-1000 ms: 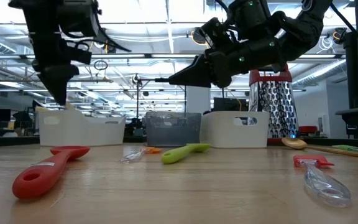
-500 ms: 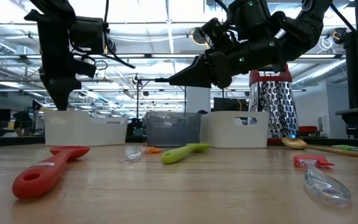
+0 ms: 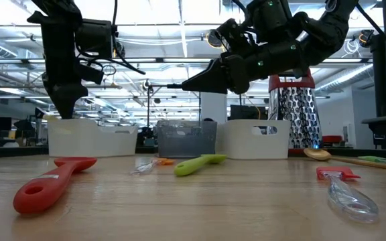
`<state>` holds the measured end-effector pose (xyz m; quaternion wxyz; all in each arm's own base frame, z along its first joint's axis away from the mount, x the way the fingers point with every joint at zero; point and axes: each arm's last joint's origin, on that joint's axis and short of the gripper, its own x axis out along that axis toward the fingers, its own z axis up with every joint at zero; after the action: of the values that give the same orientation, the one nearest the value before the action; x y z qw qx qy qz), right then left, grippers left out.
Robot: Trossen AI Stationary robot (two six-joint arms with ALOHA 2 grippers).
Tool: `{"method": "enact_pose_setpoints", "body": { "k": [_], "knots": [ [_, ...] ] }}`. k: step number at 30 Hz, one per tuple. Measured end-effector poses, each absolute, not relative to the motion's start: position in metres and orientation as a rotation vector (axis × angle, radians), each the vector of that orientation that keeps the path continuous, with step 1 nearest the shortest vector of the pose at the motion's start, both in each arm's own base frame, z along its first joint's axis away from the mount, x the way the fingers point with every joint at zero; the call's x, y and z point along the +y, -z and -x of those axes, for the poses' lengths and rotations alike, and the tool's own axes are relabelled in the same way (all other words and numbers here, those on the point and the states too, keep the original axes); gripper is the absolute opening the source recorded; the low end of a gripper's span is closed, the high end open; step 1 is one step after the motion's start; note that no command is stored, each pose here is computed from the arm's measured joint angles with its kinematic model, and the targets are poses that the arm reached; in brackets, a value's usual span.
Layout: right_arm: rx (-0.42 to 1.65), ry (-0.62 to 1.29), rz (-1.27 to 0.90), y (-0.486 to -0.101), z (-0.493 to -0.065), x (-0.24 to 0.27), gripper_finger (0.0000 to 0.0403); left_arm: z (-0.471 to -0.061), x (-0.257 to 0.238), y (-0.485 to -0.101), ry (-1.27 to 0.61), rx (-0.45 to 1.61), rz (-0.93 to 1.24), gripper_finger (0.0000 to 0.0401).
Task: Pick & Place Kitchen Items
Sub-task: Put the yellow knife into the left white bin
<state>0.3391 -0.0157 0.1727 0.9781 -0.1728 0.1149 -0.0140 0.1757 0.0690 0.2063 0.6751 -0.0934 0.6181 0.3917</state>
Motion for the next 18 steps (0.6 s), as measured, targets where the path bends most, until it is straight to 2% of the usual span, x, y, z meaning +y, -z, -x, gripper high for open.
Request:
{"method": "enact_pose_setpoints", "body": {
  "k": [8,18],
  "knots": [
    [0.261,-0.004,0.301,-0.169,-0.339,-0.008,0.0204,-0.176,0.069,-0.206,-0.883,1.389,0.208,0.0145],
    [0.306,-0.349,0.249,-0.169,-0.331,0.028,0.0211,-0.176,0.069,-0.206,-0.888,1.384,0.210,0.0145]
  ]
}}
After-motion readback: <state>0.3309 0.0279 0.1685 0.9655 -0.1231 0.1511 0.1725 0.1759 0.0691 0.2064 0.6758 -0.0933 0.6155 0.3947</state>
